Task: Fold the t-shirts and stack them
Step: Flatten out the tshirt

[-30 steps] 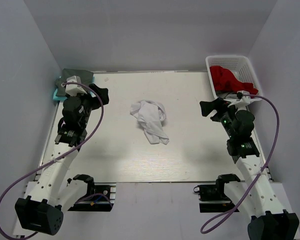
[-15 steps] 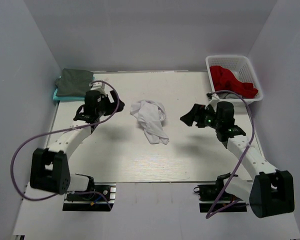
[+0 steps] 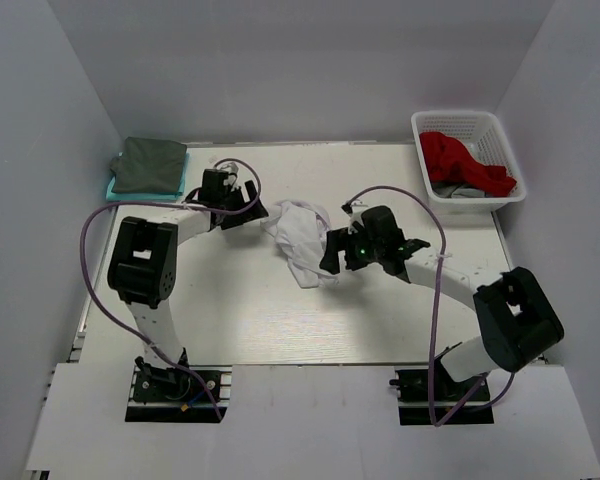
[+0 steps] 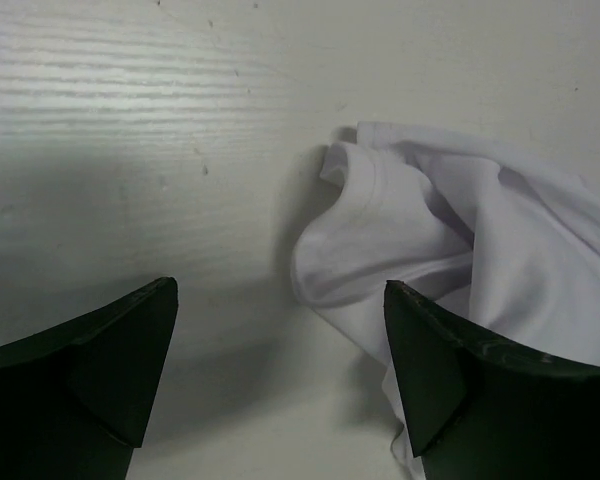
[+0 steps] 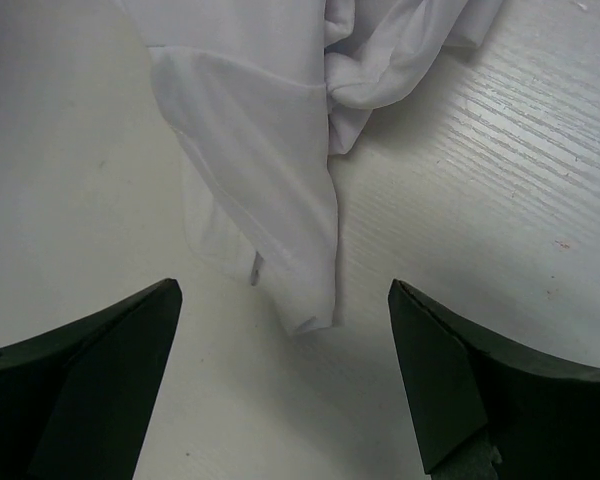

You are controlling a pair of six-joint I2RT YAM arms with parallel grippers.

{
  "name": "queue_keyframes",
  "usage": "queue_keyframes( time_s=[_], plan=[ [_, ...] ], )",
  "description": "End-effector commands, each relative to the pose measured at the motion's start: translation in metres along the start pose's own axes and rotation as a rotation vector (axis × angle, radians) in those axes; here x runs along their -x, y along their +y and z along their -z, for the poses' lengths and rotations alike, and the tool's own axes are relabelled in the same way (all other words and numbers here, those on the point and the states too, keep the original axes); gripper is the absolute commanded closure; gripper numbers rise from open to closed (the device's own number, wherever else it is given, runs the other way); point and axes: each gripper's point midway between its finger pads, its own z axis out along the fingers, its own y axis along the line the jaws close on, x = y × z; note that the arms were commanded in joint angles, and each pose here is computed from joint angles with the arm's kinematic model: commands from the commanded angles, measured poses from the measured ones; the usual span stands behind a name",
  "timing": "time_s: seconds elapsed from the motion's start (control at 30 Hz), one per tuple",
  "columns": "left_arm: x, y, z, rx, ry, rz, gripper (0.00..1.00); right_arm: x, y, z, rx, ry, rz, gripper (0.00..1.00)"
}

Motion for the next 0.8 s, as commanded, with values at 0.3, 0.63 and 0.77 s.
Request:
queue_keyframes(
  time_s=[0.3,0.63,0.77],
  plan=[
    [-0.012,-0.029,-0.037,-0.137,0.101,-0.046,0.5,-0.009,-0.015,-0.038,-0.188,-0.01,0.172,0.1],
    [-0.001,-0.044,-0.03,-0.179,0.068,-0.1,1.0,-0.012,-0.017,-0.054,-0.247,0.002,0.242,0.5],
    [0.023,-0.056,-0.008,-0.186,-0.025,-0.125,1.0,-0.014,-0.016,-0.055,-0.239,-0.005,0.243,0.66]
  ],
)
